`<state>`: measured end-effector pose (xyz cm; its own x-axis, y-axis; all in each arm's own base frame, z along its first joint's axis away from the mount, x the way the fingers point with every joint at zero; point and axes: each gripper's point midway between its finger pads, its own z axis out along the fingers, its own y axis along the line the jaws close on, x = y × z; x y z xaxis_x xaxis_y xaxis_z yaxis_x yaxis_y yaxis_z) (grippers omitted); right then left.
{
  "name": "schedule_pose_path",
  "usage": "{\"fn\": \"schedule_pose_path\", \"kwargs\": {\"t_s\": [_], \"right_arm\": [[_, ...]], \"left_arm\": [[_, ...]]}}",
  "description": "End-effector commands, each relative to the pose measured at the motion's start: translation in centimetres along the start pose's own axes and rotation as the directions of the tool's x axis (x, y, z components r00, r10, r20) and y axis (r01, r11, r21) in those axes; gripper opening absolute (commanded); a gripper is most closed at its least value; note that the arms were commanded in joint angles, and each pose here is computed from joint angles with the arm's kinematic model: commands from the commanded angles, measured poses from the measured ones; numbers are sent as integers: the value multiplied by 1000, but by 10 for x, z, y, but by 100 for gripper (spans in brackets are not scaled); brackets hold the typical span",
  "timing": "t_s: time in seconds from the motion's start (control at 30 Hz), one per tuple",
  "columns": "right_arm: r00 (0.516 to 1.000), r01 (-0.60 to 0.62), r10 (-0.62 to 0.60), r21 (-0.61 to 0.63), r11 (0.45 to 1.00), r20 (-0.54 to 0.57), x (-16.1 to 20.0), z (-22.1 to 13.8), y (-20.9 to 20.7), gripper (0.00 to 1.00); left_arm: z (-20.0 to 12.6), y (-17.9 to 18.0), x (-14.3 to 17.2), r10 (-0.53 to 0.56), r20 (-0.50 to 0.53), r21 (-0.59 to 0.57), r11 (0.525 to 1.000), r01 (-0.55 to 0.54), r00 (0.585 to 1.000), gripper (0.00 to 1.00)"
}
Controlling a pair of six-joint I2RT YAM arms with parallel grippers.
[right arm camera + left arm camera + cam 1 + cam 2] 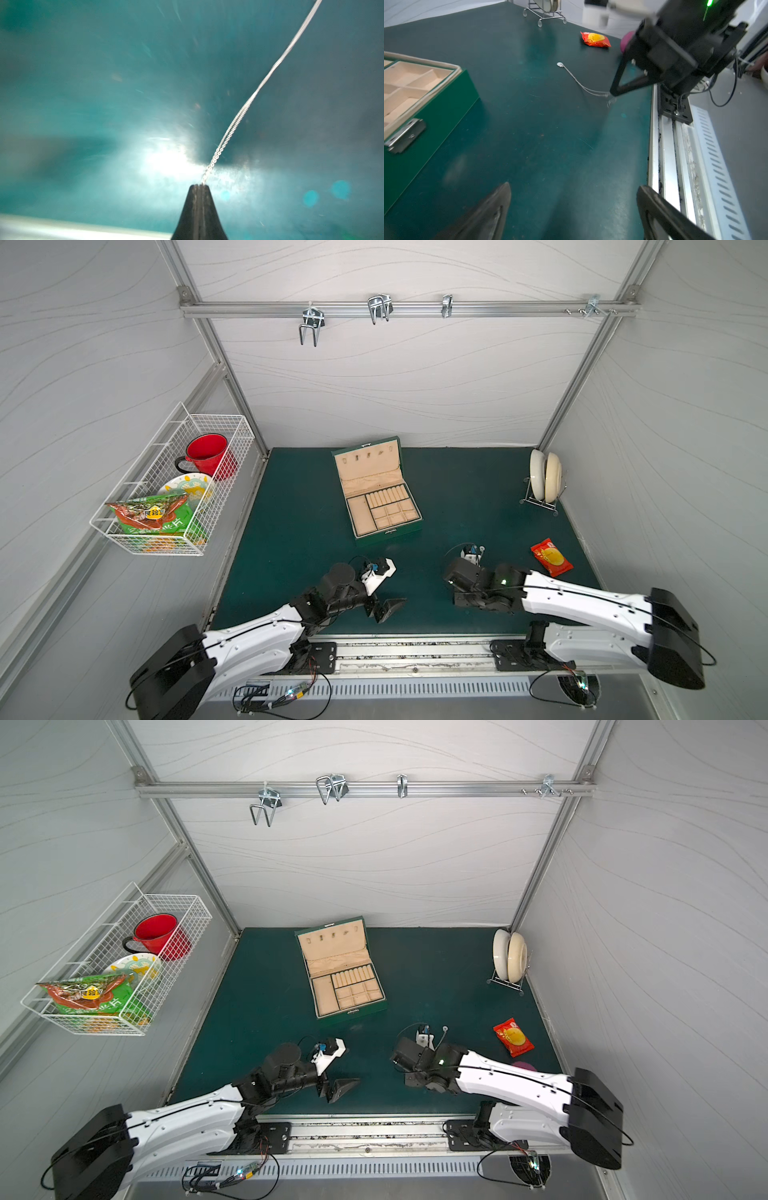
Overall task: Put jewelry chain into jewelry box
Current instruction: Pick up the necklace from the center of the board.
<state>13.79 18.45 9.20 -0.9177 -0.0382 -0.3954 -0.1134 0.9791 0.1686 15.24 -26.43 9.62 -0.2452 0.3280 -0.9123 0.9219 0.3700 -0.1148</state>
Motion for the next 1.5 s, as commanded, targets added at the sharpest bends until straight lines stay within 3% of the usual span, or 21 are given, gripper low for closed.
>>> {"fn": "schedule_pose_path", "kwargs": {"t_s": [0.0,0.17,0.43,0.93,1.37,1.47], "right_arm": [[989,137,-140,54,989,49,-16,-26,-21,0],[966,212,-207,-15,977,152,-43,-67,-13,0],[940,263,-244,-51,964,239,-64,-95,-6,0],[918,250,-178,-169,953,355,-86,-126,16,0],[914,252,-159,-215,944,373,-91,-133,27,0],[915,250,-159,-212,945,372,-91,-132,27,0]], "left_arm": [[20,-6,-63,195,171,8,980,-199,966,100],[72,-15,-79,245,220,60,963,-264,944,100],[143,-16,-76,232,230,142,953,-268,945,100],[190,-26,-29,146,144,302,935,-184,979,97],[201,-36,-10,95,108,373,919,-129,990,67],[202,-37,-8,89,103,375,919,-121,991,56]]}}
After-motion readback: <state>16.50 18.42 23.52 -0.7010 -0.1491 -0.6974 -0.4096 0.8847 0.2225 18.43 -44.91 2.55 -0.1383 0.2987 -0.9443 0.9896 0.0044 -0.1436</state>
